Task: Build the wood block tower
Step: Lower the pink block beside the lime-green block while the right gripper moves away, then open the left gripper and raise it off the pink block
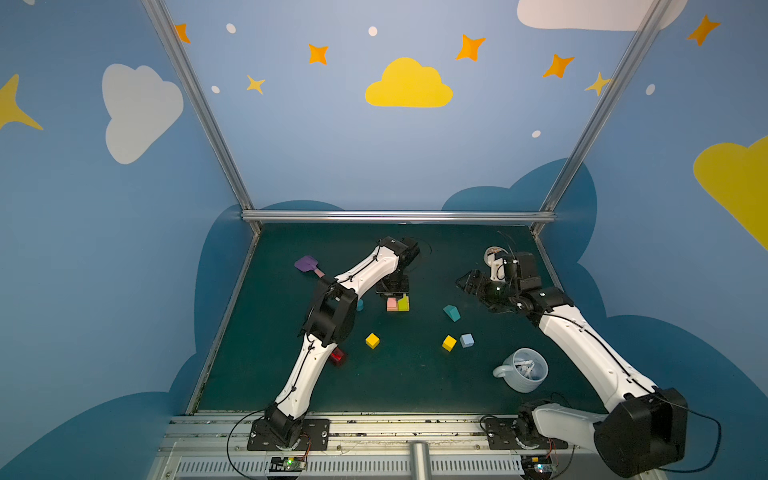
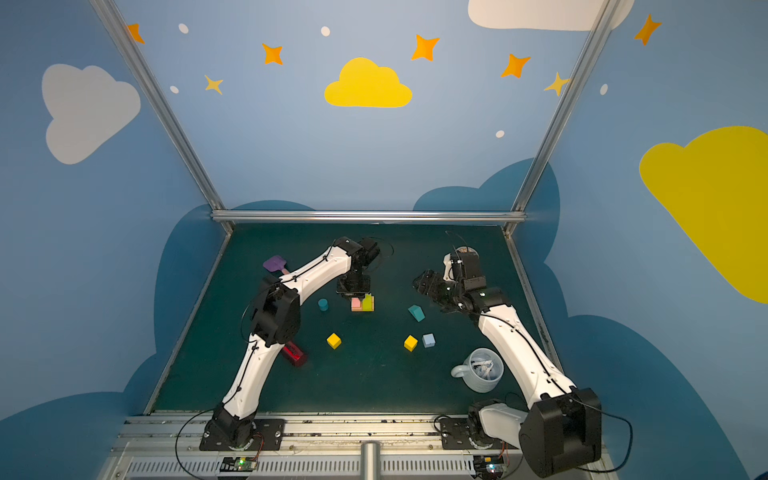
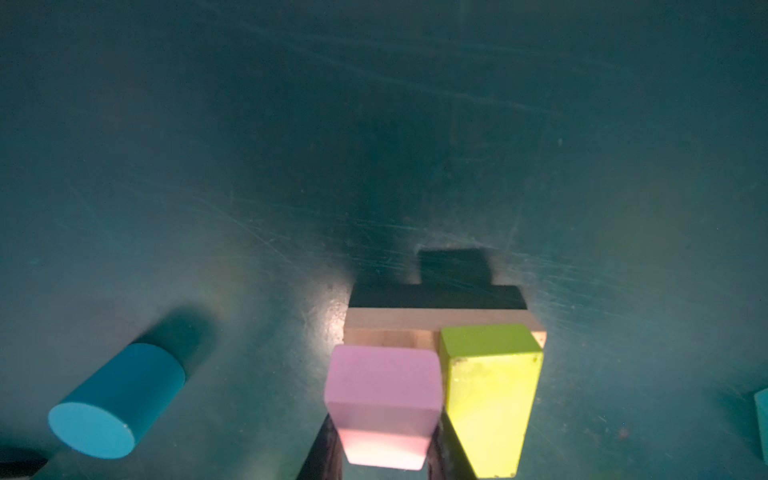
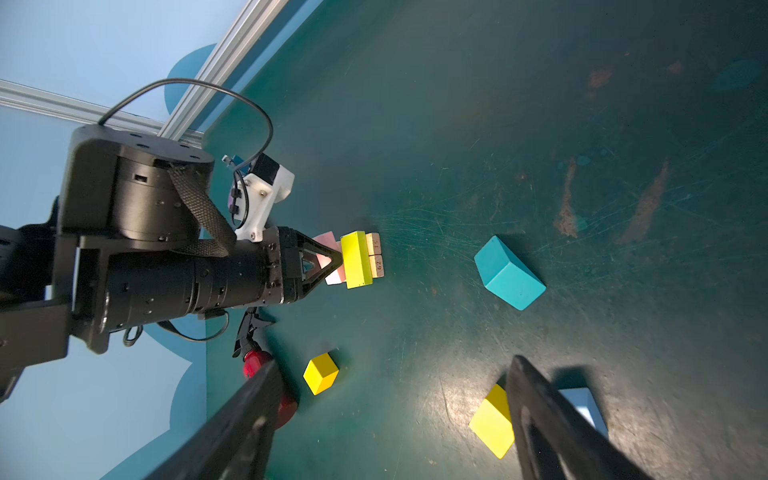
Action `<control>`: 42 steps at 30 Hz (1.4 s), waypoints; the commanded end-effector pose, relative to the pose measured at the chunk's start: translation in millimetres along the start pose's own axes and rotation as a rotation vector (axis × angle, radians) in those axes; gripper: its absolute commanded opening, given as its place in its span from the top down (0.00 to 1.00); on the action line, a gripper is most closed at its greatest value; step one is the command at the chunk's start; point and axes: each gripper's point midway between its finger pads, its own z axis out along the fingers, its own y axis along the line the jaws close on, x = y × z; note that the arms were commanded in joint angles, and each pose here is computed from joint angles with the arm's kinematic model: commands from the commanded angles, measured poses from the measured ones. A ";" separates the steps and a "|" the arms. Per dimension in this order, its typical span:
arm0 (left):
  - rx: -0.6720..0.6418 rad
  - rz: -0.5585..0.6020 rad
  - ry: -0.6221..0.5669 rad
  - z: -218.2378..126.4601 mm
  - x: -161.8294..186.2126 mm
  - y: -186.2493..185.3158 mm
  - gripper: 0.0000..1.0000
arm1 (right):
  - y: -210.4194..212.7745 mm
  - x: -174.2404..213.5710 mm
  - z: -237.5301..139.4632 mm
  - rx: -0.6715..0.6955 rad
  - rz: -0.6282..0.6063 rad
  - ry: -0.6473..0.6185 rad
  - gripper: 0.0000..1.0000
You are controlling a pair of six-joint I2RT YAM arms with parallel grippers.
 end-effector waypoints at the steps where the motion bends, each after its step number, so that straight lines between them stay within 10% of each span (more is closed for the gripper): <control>1: -0.017 0.010 0.008 -2.3 1.7 1.8 0.77 | 1.0 3.0 3.9 -0.008 -0.001 0.010 0.17; 30: -0.029 0.024 0.015 -3.6 2.8 -0.3 0.63 | 1.4 4.6 3.5 -0.007 -0.004 0.010 0.17; 42: 0.009 0.031 -0.070 -55.5 -2.7 1.4 0.60 | 5.0 5.8 4.2 -0.017 -0.011 0.014 0.17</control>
